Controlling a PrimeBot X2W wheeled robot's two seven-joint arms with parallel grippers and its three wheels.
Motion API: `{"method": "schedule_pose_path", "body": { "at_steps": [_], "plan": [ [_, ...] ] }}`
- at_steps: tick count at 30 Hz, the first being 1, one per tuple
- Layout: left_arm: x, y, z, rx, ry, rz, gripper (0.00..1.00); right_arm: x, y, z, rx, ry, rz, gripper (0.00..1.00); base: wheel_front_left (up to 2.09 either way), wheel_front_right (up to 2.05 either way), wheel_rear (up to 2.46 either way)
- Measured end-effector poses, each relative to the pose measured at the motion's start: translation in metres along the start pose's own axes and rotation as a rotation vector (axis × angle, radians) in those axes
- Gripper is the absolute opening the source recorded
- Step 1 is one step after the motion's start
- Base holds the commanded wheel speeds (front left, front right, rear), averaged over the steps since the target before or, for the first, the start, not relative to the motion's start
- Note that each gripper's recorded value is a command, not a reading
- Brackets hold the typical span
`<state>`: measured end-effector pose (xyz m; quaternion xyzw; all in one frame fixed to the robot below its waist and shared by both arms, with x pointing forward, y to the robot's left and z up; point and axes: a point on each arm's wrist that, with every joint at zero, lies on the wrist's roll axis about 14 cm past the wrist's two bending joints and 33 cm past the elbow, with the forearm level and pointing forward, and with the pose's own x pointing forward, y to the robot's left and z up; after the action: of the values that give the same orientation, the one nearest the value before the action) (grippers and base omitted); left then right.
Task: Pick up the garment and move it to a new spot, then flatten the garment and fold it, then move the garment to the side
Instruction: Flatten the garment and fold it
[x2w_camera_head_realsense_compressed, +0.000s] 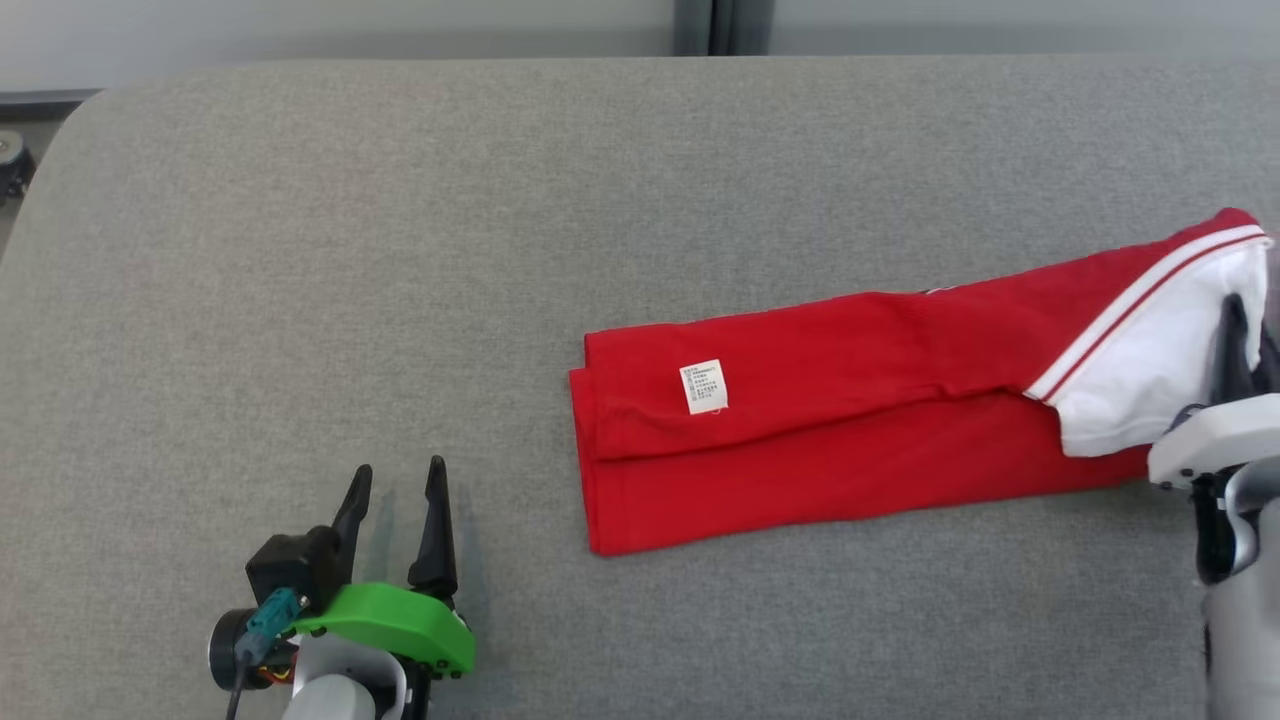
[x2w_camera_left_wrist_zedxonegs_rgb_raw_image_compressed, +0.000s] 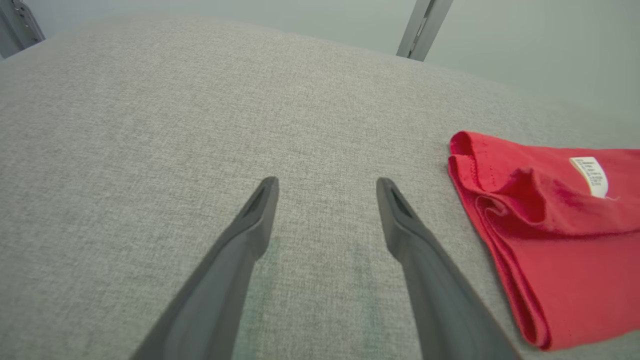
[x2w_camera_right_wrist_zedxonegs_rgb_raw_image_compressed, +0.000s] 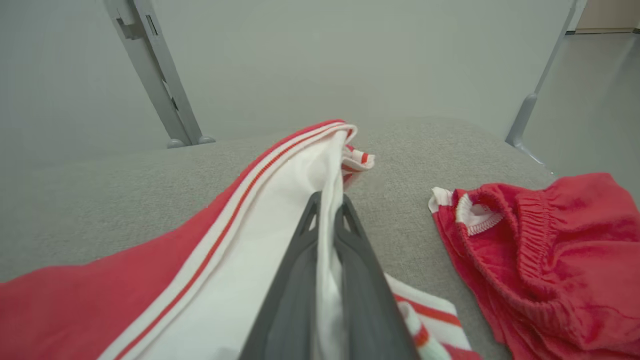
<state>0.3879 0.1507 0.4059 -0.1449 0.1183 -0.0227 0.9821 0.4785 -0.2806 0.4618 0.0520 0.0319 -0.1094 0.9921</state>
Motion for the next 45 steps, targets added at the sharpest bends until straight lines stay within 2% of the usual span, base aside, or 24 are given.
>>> {"method": "schedule_pose_path", "body": {
  "at_steps": [4,8,16,24,25,27,30,33,36,38,45],
  "plan": [
    [0.003,-0.016,0.001,0.033,-0.003,-0.054,1.00,-0.010,0.038,0.019,0.041,-0.075,0.092,0.00,0.00,0.00,0.00],
    [0.004,-0.022,0.005,0.035,-0.016,-0.072,1.00,-0.026,0.088,0.028,0.093,-0.106,0.233,0.00,0.00,0.00,0.00],
    [-0.002,-0.023,0.011,0.033,-0.031,-0.077,1.00,-0.075,0.207,0.010,0.187,-0.006,0.593,0.00,0.00,0.00,0.00],
    [-0.017,-0.006,0.005,0.014,-0.016,-0.017,1.00,-0.116,0.309,-0.004,0.187,0.122,0.919,0.00,0.00,0.00,0.00],
    [-0.019,-0.004,0.005,0.013,-0.017,-0.008,1.00,-0.120,0.316,-0.005,0.189,0.125,0.944,0.27,0.00,0.00,0.00],
    [-0.024,0.003,0.006,0.008,-0.021,0.017,1.00,-0.131,0.333,-0.005,0.188,0.134,1.003,1.00,0.00,0.00,0.00],
    [-0.031,0.011,0.006,0.003,-0.022,0.045,1.00,-0.141,0.347,-0.002,0.202,0.130,1.055,1.00,0.00,0.00,0.00],
    [-0.034,0.018,0.011,0.001,-0.041,0.069,1.00,-0.138,0.347,0.006,0.214,0.105,1.045,1.00,0.00,0.00,0.00],
    [-0.035,0.019,0.012,0.003,-0.045,0.074,1.00,-0.114,0.328,0.022,0.217,0.040,0.955,1.00,0.00,0.00,0.00],
    [-0.033,0.015,0.015,0.012,-0.053,0.061,1.00,-0.094,0.304,0.036,0.194,-0.026,0.871,1.00,0.00,0.00,0.00],
    [-0.021,-0.002,0.025,0.066,-0.079,0.001,1.00,-0.062,0.198,0.035,0.116,-0.093,0.555,1.00,0.00,0.00,0.00]
  ]
}}
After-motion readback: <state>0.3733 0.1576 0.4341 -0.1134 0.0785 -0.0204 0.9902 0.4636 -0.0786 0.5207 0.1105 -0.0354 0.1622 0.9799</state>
